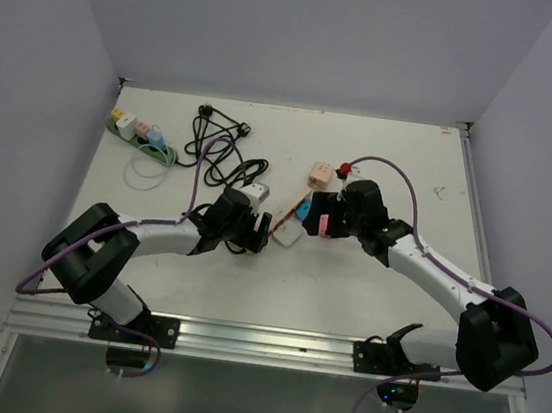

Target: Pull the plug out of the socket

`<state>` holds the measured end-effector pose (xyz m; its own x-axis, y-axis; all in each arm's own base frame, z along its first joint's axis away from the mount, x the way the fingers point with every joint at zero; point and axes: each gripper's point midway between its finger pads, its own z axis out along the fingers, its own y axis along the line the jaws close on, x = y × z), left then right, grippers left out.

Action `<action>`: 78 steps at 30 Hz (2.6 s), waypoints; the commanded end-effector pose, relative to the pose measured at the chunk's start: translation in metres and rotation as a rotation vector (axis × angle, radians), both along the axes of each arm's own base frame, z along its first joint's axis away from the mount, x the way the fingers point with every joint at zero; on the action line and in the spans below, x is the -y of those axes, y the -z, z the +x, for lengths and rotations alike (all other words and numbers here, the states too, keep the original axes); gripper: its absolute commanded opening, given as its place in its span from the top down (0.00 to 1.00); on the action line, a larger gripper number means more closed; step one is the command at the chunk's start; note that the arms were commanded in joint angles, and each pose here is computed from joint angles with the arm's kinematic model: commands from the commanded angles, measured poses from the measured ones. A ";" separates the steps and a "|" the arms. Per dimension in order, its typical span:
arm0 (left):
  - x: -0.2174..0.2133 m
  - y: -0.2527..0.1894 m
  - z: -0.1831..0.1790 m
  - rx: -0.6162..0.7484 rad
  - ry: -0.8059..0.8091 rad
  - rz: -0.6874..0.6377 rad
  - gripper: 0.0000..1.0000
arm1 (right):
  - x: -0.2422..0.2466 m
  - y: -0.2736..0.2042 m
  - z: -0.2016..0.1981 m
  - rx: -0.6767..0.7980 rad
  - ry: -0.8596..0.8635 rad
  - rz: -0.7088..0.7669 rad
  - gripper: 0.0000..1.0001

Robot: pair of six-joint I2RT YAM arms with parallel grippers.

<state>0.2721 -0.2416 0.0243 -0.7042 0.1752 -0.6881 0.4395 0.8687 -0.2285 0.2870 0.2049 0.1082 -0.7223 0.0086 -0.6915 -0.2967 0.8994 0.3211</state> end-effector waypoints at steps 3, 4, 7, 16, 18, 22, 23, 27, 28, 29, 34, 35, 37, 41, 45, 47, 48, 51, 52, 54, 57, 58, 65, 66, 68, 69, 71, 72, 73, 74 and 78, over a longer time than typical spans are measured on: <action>0.005 -0.004 0.009 0.056 0.003 0.000 0.23 | -0.015 -0.035 0.028 0.030 0.068 0.064 0.06; 0.005 -0.003 0.008 0.056 0.006 0.002 0.24 | -0.015 -0.035 0.030 0.020 0.084 0.063 0.07; 0.006 -0.001 0.009 0.050 0.012 0.003 0.27 | -0.020 -0.036 0.037 0.001 0.111 0.085 0.07; 0.020 -0.038 0.022 0.128 0.020 -0.070 0.26 | -0.022 -0.015 0.036 -0.069 0.157 0.099 0.07; 0.024 -0.046 0.026 0.141 0.023 -0.078 0.26 | -0.020 -0.012 0.033 -0.069 0.151 0.093 0.07; 0.040 -0.067 0.047 0.178 0.037 -0.086 0.25 | -0.016 -0.016 0.028 -0.055 0.147 0.094 0.07; 0.043 -0.064 0.050 0.174 0.040 -0.079 0.25 | -0.012 -0.017 0.030 -0.042 0.165 0.086 0.07; 0.055 -0.063 0.070 0.186 0.048 -0.045 0.24 | 0.002 -0.014 0.027 -0.035 0.204 0.074 0.07; 0.059 -0.059 0.077 0.175 0.058 -0.022 0.24 | 0.005 -0.013 0.026 -0.037 0.213 0.072 0.07; 0.062 -0.057 0.080 0.170 0.062 -0.009 0.25 | 0.009 -0.017 0.026 -0.026 0.224 0.076 0.07; 0.081 -0.054 0.094 0.168 0.112 0.052 0.27 | 0.023 -0.010 0.019 -0.035 0.253 0.064 0.07; 0.079 -0.044 0.090 0.138 0.123 0.087 0.27 | 0.026 -0.010 0.019 -0.033 0.258 0.064 0.07; 0.081 -0.039 0.091 0.133 0.139 0.125 0.28 | 0.030 -0.008 0.016 -0.030 0.268 0.058 0.07; 0.082 -0.032 0.090 0.110 0.177 0.182 0.30 | 0.037 -0.005 0.013 -0.028 0.284 0.057 0.07; 0.080 -0.024 0.090 0.084 0.203 0.231 0.32 | 0.040 -0.001 0.010 -0.035 0.290 0.054 0.07; 0.078 -0.017 0.087 0.067 0.215 0.255 0.33 | 0.041 0.000 0.010 -0.036 0.292 0.055 0.07; 0.078 -0.016 0.088 0.065 0.211 0.261 0.34 | 0.041 0.001 0.010 -0.038 0.292 0.056 0.07; 0.078 -0.012 0.091 0.059 0.204 0.272 0.37 | 0.040 0.002 0.010 -0.038 0.290 0.058 0.07; 0.080 -0.012 0.092 0.058 0.200 0.266 0.37 | 0.041 0.003 0.009 -0.040 0.290 0.056 0.07; 0.084 -0.012 0.095 0.062 0.193 0.254 0.39 | 0.041 0.004 0.009 -0.040 0.290 0.056 0.07; 0.087 -0.009 0.099 0.059 0.180 0.245 0.42 | 0.042 0.005 0.007 -0.041 0.290 0.052 0.07; 0.088 -0.006 0.099 0.053 0.176 0.243 0.43 | 0.042 0.006 0.007 -0.044 0.288 0.053 0.07; 0.091 -0.004 0.099 0.048 0.165 0.221 0.70 | 0.036 0.006 0.005 -0.044 0.258 0.080 0.07; 0.090 -0.004 0.098 0.045 0.165 0.217 0.76 | 0.035 0.004 0.006 -0.041 0.255 0.087 0.07; 0.093 -0.017 0.100 0.072 0.155 0.182 0.94 | 0.030 0.001 0.007 -0.040 0.245 0.109 0.07; 0.092 -0.018 0.097 0.069 0.154 0.169 1.00 | 0.028 -0.002 0.008 -0.040 0.244 0.122 0.07; 0.093 -0.033 0.099 0.090 0.134 0.117 1.00 | 0.019 -0.011 0.011 -0.034 0.221 0.163 0.07; 0.091 -0.034 0.098 0.081 0.129 0.099 1.00 | 0.016 -0.015 0.013 -0.028 0.215 0.185 0.07; 0.092 -0.048 0.100 0.101 0.115 0.056 1.00 | 0.013 -0.019 0.014 -0.020 0.208 0.203 0.07; 0.093 -0.053 0.099 0.099 0.119 0.024 1.00 | 0.008 -0.024 0.016 -0.018 0.193 0.222 0.07; 0.079 -0.082 0.102 0.133 0.071 -0.106 1.00 | -0.008 -0.042 0.025 -0.006 0.162 0.311 0.07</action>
